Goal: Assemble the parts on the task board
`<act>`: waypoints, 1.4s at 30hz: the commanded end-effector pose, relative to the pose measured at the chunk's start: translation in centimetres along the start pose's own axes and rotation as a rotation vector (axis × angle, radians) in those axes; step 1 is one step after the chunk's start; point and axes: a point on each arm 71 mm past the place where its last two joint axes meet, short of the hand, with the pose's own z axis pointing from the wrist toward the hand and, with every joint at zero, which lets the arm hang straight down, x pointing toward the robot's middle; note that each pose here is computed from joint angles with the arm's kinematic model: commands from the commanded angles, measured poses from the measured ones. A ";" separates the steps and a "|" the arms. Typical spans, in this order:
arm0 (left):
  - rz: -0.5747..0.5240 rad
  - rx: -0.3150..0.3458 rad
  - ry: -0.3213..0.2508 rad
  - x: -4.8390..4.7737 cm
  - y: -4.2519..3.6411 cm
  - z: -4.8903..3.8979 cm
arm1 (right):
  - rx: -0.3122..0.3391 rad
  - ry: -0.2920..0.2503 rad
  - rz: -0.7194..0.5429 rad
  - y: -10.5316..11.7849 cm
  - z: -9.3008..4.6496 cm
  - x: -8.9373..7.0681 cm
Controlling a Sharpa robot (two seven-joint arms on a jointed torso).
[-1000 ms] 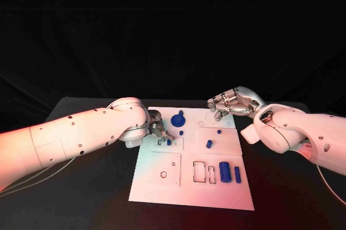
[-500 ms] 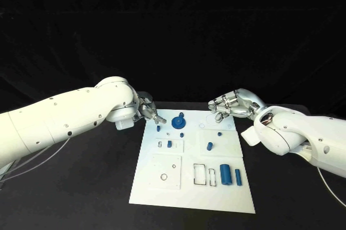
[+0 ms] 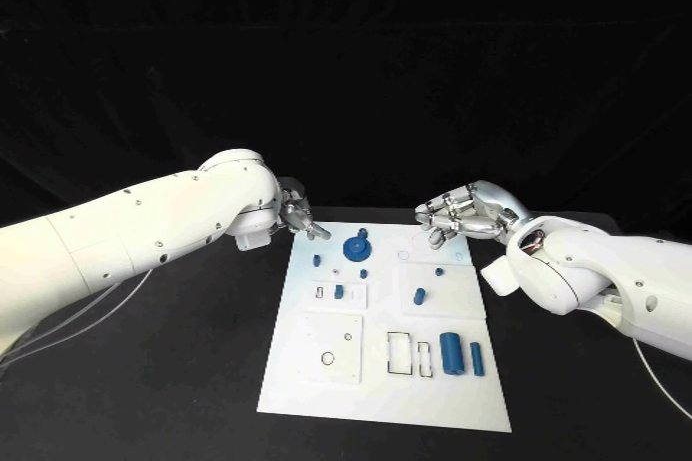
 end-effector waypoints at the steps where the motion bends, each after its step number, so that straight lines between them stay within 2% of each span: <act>1: 0.066 -0.011 0.002 0.26 0.00 0.59 | -0.012 0.011 0.003 0.1 0.0 0.2; 8: 0.103 -0.041 0.022 1.19 0.34 1.70 | -0.011 0.013 0.004 0.1 0.0 0.3; 18: 0.113 -0.058 0.045 2.30 0.64 2.60 | -0.013 0.013 0.004 0.2 0.0 0.3; 42: 0.084 -0.037 0.109 3.20 0.15 2.64 | -0.012 0.014 0.005 0.2 0.0 0.4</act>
